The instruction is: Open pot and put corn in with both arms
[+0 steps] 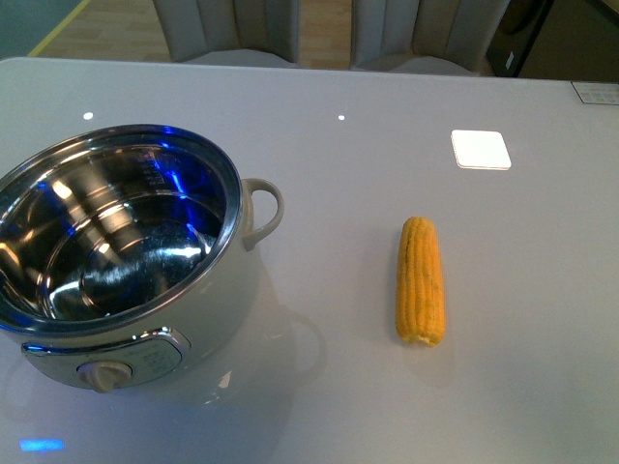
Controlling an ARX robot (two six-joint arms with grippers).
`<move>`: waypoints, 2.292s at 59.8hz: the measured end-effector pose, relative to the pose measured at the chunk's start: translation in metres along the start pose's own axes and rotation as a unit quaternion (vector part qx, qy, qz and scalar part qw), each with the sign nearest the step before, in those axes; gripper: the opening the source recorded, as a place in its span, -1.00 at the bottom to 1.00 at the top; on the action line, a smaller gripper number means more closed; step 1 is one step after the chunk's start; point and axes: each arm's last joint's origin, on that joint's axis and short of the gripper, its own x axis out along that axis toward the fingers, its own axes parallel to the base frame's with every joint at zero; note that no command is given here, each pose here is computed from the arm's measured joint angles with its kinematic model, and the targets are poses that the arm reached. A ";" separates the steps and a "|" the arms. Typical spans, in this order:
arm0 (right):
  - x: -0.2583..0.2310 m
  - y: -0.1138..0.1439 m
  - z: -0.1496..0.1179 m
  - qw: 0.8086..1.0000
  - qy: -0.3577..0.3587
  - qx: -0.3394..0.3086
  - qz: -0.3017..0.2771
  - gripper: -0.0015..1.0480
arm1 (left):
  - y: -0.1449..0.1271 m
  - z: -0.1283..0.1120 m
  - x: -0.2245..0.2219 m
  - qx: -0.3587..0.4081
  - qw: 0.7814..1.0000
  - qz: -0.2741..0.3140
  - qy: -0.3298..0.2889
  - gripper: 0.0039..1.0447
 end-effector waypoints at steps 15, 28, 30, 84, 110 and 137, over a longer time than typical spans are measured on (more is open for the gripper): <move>0.000 0.000 0.000 1.000 0.000 0.000 0.000 0.83 | 0.000 0.000 -0.002 -0.003 1.000 -0.006 0.005 -0.23; 0.000 0.000 0.000 1.000 0.000 0.000 0.000 0.83 | -0.002 0.004 -0.011 -0.029 0.999 -0.014 0.014 0.02; 0.000 0.000 0.000 1.000 0.000 0.000 0.000 0.83 | -0.002 0.005 -0.013 -0.036 0.999 -0.015 0.015 0.12; 0.000 0.000 0.000 1.000 0.000 0.000 0.000 0.83 | -0.021 0.149 -0.098 -0.047 0.994 -0.031 -0.090 0.88; 0.000 0.000 0.000 1.000 0.000 0.000 0.000 0.83 | -0.092 0.206 -0.186 -0.086 0.985 -0.074 -0.131 0.88; 0.000 0.000 0.000 1.000 0.000 0.000 0.000 0.83 | -0.121 0.163 -0.289 -0.126 0.982 -0.115 -0.078 0.88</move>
